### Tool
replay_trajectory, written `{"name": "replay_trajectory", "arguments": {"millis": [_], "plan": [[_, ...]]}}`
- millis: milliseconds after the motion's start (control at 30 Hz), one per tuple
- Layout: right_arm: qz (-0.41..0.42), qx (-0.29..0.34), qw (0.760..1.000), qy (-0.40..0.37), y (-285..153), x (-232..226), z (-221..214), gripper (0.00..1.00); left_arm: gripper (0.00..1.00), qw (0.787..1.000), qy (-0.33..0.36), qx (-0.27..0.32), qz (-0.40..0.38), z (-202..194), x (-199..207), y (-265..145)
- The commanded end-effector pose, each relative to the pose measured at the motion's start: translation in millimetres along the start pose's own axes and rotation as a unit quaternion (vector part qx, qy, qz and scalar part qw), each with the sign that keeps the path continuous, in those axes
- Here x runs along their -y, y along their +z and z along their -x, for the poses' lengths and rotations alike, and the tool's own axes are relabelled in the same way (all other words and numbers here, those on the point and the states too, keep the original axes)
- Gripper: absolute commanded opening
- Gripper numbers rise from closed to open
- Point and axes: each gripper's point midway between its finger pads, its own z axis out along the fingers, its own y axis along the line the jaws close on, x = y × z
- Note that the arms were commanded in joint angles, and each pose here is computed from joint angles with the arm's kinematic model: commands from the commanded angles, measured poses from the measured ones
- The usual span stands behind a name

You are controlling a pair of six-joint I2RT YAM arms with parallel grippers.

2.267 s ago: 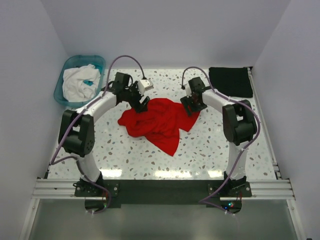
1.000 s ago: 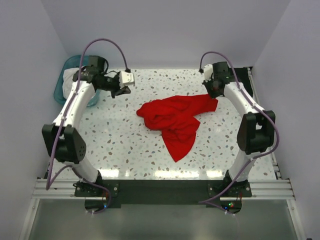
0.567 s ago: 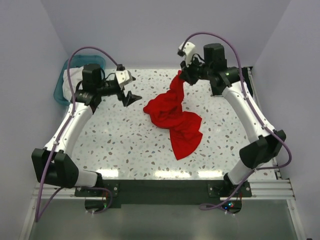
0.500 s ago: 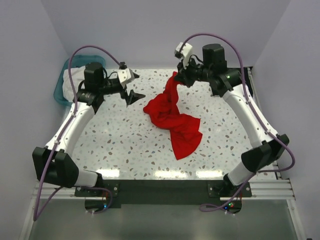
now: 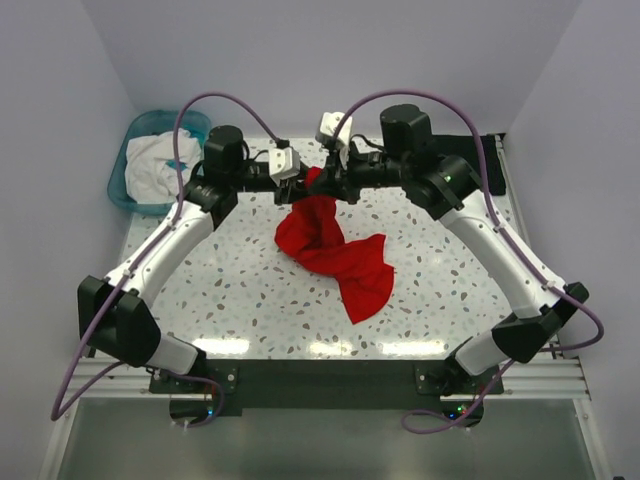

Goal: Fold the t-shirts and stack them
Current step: Flatten the tshirt out

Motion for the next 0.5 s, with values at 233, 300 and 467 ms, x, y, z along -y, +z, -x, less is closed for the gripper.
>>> {"name": "replay_trajectory", "arguments": {"millis": [233, 300, 467], "plan": [[-0.194, -0.025, 0.981, 0.013, -69.3, 65.4, -20.2, 0.75, 0.00, 0.999, -0.003, -0.012, 0.035, 21.8, -18.9, -26.8], [-0.219, -0.058, 0.973, 0.043, -87.5, 83.0, -56.5, 0.76, 0.00, 0.999, -0.006, -0.020, 0.036, 17.4, -19.1, -30.7], [-0.183, -0.180, 0.963, 0.077, -83.3, 86.1, -173.0, 0.76, 0.00, 0.999, -0.007, -0.025, 0.033, 12.1, -14.7, -36.4]]}}
